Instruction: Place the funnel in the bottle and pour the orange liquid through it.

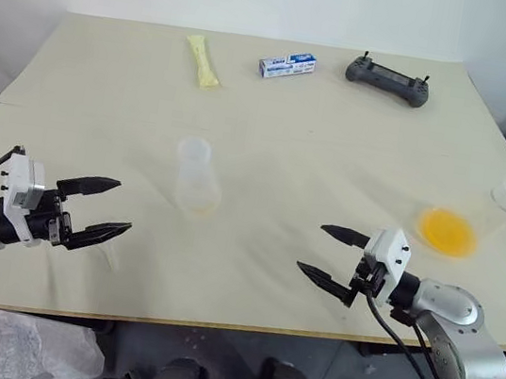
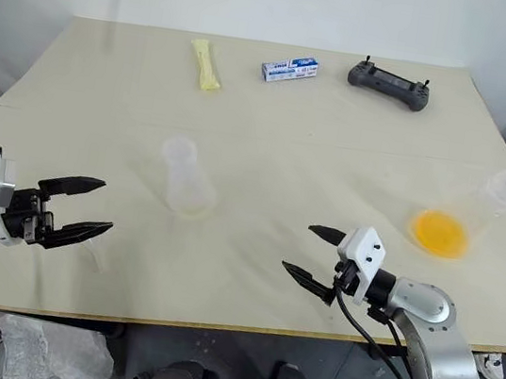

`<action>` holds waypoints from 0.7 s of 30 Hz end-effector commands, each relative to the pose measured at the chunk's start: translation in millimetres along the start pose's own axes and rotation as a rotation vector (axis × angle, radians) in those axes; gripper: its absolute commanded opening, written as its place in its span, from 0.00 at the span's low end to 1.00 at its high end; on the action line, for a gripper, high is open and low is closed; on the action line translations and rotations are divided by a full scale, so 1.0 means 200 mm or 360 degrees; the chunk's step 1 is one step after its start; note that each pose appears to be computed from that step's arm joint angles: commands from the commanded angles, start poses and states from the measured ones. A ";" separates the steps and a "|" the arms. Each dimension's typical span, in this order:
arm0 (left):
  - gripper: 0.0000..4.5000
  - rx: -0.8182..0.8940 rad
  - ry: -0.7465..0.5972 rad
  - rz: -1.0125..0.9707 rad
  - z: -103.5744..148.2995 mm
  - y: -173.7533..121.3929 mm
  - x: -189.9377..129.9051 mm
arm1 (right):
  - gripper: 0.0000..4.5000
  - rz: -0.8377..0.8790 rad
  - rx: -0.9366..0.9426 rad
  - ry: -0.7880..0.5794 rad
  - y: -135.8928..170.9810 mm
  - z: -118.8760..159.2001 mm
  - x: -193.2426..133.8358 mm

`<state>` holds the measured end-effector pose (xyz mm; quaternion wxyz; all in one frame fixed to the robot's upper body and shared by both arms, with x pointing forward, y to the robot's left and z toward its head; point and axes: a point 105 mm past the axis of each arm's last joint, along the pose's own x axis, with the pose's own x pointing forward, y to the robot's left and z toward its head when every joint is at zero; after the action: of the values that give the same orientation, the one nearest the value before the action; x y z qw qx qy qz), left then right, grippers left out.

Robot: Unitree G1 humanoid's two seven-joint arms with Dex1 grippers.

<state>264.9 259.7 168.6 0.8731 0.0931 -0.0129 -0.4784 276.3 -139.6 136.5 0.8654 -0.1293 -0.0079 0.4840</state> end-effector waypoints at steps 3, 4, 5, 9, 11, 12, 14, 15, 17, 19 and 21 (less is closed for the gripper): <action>0.99 0.0049 -0.0019 0.0047 0.07 0.01 -0.01 | 1.00 -0.0006 -0.0068 -0.0070 -0.01 0.07 0.00; 0.99 0.0011 -0.0042 0.0065 0.08 0.02 0.00 | 1.00 -0.0003 -0.0067 -0.0070 -0.01 0.07 0.00; 0.99 -0.0008 -0.0068 0.0084 0.09 0.03 0.00 | 1.00 0.0000 -0.0067 -0.0070 -0.01 0.07 0.01; 0.99 -0.0012 -0.0086 0.0207 0.12 0.05 -0.01 | 1.00 0.0021 -0.0067 -0.0072 -0.02 0.07 0.02; 0.99 0.0019 -0.0061 0.0293 0.12 0.05 -0.04 | 1.00 0.0033 -0.0068 -0.0075 -0.03 0.07 0.03; 0.99 0.0020 -0.0047 0.0333 0.11 0.06 -0.06 | 1.00 0.0038 -0.0068 -0.0076 -0.03 0.07 0.03; 0.99 -0.0024 0.0000 0.0421 0.10 0.05 -0.11 | 1.00 0.0050 -0.0072 -0.0074 -0.05 0.07 0.04; 0.99 -0.0043 0.0010 0.0445 0.10 0.05 -0.12 | 1.00 0.0053 -0.0072 -0.0074 -0.05 0.07 0.04; 0.99 -0.0032 0.0022 0.0500 0.10 0.02 -0.18 | 1.00 0.0073 -0.0070 -0.0079 -0.06 0.07 0.05; 0.99 -0.0023 0.0036 0.0554 0.10 -0.01 -0.23 | 1.00 0.0090 -0.0067 -0.0083 -0.06 0.07 0.06; 0.99 -0.0032 0.0054 0.0607 0.10 -0.04 -0.27 | 1.00 0.0109 -0.0064 -0.0092 -0.06 0.08 0.08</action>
<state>235.3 297.0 176.8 0.9468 0.0798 0.0136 -0.3114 293.5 -133.4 144.4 0.8522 -0.1297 -0.0171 0.5066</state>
